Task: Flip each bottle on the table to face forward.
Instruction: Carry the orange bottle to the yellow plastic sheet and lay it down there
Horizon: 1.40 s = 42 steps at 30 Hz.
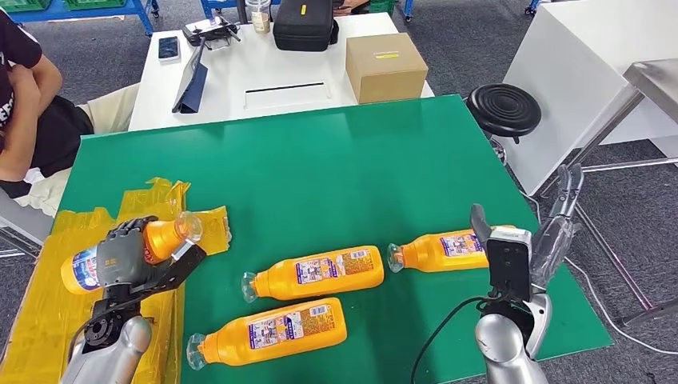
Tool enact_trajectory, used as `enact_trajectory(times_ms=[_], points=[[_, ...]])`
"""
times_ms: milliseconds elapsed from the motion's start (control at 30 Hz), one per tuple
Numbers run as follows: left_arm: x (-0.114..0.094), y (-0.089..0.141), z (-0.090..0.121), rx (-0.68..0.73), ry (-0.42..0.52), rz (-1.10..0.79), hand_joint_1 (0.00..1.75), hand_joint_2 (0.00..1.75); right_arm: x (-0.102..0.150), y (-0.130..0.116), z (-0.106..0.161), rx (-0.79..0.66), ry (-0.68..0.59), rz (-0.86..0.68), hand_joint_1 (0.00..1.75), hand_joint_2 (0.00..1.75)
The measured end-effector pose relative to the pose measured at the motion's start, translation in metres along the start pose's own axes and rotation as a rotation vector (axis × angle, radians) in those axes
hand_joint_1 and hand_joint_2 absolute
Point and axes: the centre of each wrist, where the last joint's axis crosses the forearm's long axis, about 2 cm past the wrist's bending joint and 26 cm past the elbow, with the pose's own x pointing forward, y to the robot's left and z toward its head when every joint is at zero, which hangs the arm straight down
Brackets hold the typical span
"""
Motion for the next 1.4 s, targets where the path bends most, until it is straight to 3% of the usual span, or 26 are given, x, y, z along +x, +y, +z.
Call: enact_trajectory(times_ms=[433,467,600,833,967,1400], points=[[0.000,-0.009,-0.013,-0.268,-0.004,-0.077,1.75,1.75,0.002,0.012,-0.015,-0.006,0.006,-0.006,0.00,1.75],[-0.001,-0.010,-0.014,-0.293,-0.009,-0.079,1.67,1.75,0.002,0.013,-0.017,-0.006,0.006,-0.008,0.00,1.75],[-0.005,-0.009,-0.016,-0.390,-0.031,-0.078,0.06,1.75,0.001,0.017,-0.020,-0.005,0.009,-0.010,0.00,1.75],[-0.012,-0.004,-0.025,-0.494,-0.039,-0.091,0.00,1.75,0.000,0.020,-0.021,0.010,0.015,-0.006,0.00,1.75],[-0.015,-0.001,-0.030,-0.548,-0.034,-0.115,0.00,0.00,0.001,0.021,-0.020,0.019,0.021,-0.005,0.00,1.75],[-0.019,0.000,-0.032,-0.633,-0.054,-0.176,0.00,0.00,0.000,0.023,-0.019,0.038,0.043,0.000,0.00,1.75]])
